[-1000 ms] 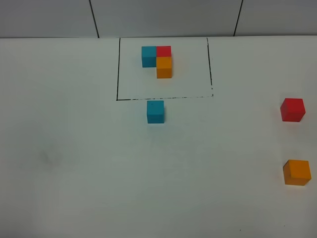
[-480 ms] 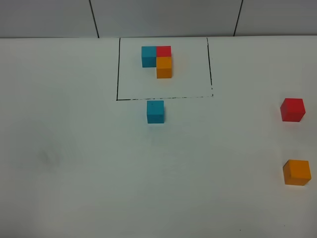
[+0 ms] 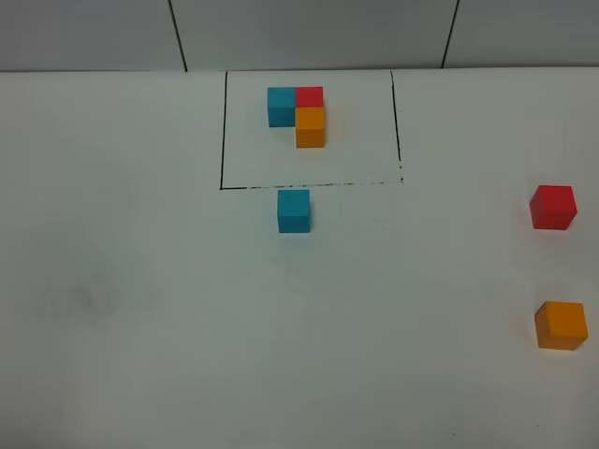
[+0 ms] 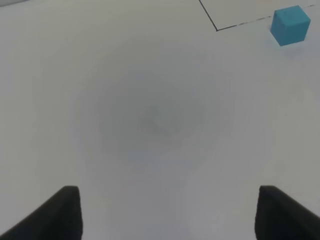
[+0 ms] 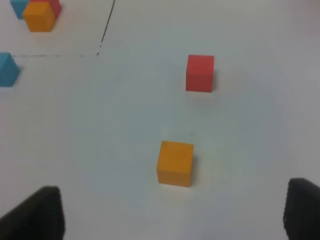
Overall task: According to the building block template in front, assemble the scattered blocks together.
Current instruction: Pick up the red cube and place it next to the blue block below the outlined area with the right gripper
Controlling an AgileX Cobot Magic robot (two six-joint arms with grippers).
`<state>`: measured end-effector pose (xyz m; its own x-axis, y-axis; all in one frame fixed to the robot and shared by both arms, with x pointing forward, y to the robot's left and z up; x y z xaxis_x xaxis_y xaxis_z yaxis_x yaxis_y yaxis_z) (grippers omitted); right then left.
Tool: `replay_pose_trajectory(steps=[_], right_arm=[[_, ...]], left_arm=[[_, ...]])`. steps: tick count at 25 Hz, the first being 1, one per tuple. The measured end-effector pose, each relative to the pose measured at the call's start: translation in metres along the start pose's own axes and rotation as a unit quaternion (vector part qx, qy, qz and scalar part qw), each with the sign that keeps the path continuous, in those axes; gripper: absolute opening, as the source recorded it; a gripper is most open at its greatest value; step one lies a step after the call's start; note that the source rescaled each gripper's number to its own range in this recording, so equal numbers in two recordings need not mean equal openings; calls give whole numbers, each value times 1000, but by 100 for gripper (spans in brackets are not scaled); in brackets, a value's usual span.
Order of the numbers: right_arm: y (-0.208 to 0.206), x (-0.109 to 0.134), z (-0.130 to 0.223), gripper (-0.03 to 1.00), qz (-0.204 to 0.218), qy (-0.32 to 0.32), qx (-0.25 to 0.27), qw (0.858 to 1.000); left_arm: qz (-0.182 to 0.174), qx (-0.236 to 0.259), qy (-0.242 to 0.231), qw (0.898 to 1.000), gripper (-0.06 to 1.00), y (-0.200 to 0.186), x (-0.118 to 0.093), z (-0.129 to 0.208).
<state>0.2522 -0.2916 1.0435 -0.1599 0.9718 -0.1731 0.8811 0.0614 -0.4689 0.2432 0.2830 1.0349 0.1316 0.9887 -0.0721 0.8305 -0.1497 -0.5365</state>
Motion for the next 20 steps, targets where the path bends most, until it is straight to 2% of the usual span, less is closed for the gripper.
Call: replay_pose_trajectory(steps=[20], right_arm=[[1,0,0,77,-1,2,5,1000]], left_arm=[[0,0,0,1000,62,0,0,0]])
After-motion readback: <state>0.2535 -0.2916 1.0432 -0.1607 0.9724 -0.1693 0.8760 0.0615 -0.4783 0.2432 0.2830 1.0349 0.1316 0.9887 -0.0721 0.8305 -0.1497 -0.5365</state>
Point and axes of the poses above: a point on each arm's last joint axis where the gripper is mounted, y pointing out along that axis toward the gripper, x along the wrist's bending axis when the last joint is at zero, z = x × y, the point moved 2 cm from there along y, pointing out along that axis toward the gripper, and after that the axes turned 11 degrees about -y, right-handed, at the moved point
